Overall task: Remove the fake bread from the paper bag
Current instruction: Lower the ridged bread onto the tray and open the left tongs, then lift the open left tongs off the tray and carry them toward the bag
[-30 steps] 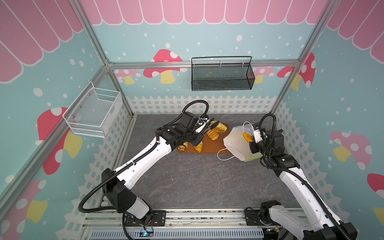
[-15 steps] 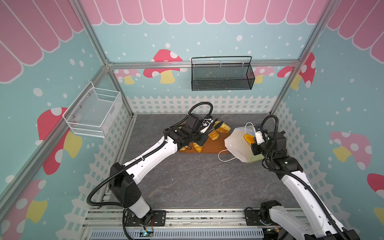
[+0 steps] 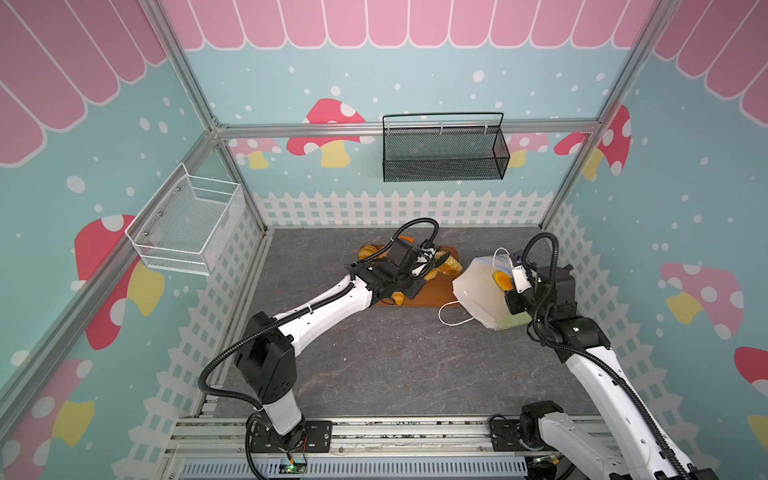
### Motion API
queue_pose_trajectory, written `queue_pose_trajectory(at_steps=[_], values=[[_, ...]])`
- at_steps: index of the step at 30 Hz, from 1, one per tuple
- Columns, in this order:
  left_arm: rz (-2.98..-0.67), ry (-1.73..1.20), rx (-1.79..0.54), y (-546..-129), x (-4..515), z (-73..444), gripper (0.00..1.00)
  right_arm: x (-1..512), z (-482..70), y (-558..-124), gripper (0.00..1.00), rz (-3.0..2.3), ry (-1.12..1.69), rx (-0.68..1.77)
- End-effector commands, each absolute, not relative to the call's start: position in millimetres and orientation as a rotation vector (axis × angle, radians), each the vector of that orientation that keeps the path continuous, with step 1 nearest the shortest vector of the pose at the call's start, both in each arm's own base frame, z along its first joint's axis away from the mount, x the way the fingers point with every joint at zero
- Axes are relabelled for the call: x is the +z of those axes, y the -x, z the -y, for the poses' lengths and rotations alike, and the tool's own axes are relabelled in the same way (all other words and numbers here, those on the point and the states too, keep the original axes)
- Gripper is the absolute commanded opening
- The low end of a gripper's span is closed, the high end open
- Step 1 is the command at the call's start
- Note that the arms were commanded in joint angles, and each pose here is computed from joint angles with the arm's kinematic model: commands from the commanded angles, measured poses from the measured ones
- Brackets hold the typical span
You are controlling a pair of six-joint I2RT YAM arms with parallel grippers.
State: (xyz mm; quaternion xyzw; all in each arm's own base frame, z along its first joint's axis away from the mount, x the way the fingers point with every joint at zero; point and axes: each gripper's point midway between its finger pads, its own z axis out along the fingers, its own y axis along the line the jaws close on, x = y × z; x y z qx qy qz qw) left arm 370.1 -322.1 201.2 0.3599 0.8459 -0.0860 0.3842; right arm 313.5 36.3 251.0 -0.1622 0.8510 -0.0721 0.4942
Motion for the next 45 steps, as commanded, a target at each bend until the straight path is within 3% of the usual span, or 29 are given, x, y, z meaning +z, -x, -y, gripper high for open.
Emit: queue_pose_trajectory(at_steps=[1, 23, 38, 45], values=[[-2.076, -0.897, -0.205, -374, 212, 327, 0.00, 252, -35, -310, 0.00, -2.067, 0.402, -0.192], [-2.149, -1.062, -0.044, -307, 131, 298, 0.00, 266, -40, -308, 0.00, -2.026, 0.436, -0.170], [-2.178, -1.050, 0.039, -295, 123, 274, 0.00, 268, -50, -311, 0.00, -1.999, 0.482, -0.130], [-2.167, -1.035, -0.040, -291, 134, 282, 0.19, 271, -60, -306, 0.00, -1.965, 0.548, -0.086]])
